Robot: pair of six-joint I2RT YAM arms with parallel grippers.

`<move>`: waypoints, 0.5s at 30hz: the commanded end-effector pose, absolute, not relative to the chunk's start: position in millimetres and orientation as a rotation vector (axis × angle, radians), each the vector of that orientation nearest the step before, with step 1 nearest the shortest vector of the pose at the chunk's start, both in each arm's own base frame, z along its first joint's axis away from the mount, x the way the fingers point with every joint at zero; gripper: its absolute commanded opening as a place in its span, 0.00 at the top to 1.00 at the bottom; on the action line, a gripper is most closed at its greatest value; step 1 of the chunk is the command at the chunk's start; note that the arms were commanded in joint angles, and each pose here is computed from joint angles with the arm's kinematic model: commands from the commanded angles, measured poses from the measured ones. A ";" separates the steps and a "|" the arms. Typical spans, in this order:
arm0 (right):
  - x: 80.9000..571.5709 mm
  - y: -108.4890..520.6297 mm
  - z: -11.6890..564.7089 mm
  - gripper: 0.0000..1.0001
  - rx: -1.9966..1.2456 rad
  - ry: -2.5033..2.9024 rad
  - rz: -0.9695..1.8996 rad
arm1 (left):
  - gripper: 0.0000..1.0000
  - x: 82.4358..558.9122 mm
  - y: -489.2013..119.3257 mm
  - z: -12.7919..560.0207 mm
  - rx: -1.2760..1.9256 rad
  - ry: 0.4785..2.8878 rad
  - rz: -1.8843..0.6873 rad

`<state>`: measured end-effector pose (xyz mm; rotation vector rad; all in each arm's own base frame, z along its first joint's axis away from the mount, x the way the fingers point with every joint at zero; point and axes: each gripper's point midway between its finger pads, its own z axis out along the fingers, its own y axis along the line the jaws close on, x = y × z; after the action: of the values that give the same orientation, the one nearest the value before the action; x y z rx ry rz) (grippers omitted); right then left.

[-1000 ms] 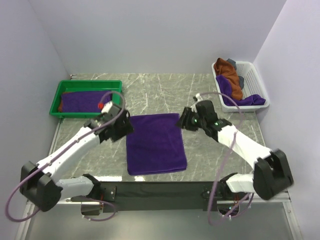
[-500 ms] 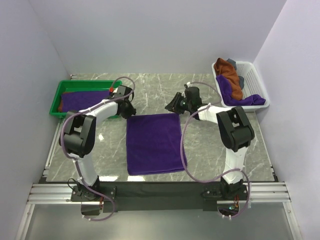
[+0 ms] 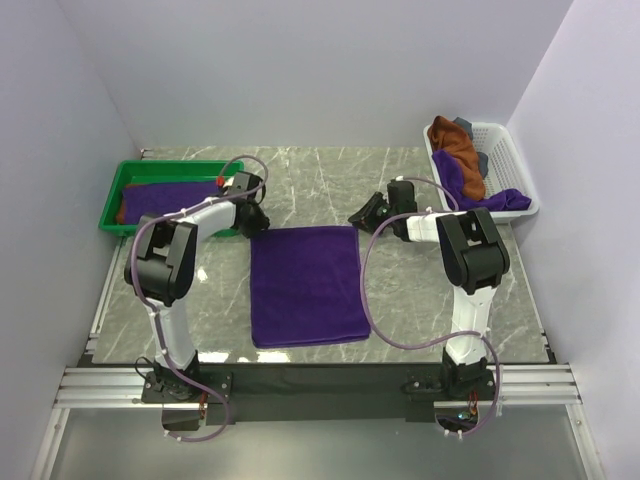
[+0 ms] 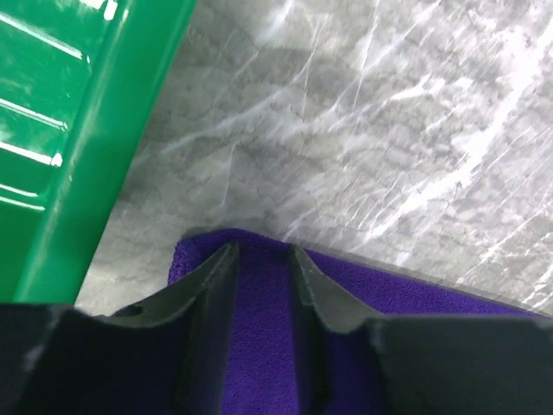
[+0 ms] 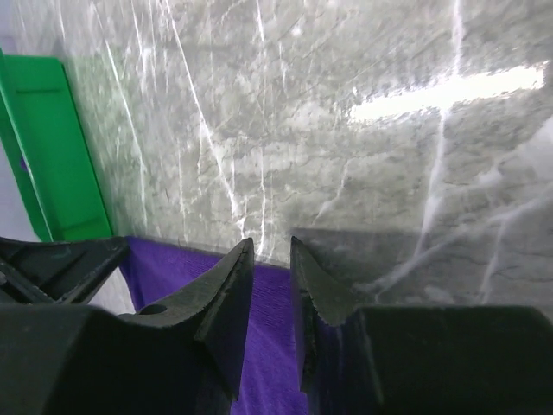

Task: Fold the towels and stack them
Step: Fold the towel

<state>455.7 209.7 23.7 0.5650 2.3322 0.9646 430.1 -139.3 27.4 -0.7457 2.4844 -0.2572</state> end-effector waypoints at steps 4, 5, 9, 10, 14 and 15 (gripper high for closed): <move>467.0 196.4 56.6 0.69 0.458 2.294 0.839 | 0.54 449.0 -137.8 60.2 -0.683 2.428 -0.241; 467.6 193.8 64.1 0.68 0.414 2.285 0.818 | 0.48 448.7 -140.3 68.6 -0.668 2.418 -0.248; 459.8 190.9 103.1 0.67 0.304 2.260 0.763 | 0.34 431.1 -164.9 107.4 -0.586 2.398 -0.300; 456.8 194.2 108.2 0.67 0.273 2.262 0.764 | 0.32 423.3 -168.8 121.4 -0.568 2.379 -0.315; 433.7 213.1 125.6 0.67 0.113 2.272 0.780 | 0.35 375.4 -199.0 133.9 -0.450 2.414 -0.328; 428.4 217.5 126.3 0.67 0.091 2.276 0.789 | 0.36 358.2 -215.6 132.0 -0.402 2.437 -0.346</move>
<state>440.8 201.6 96.9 0.2586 2.3064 0.7910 397.7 -192.5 113.0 -0.5072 2.4237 -0.3280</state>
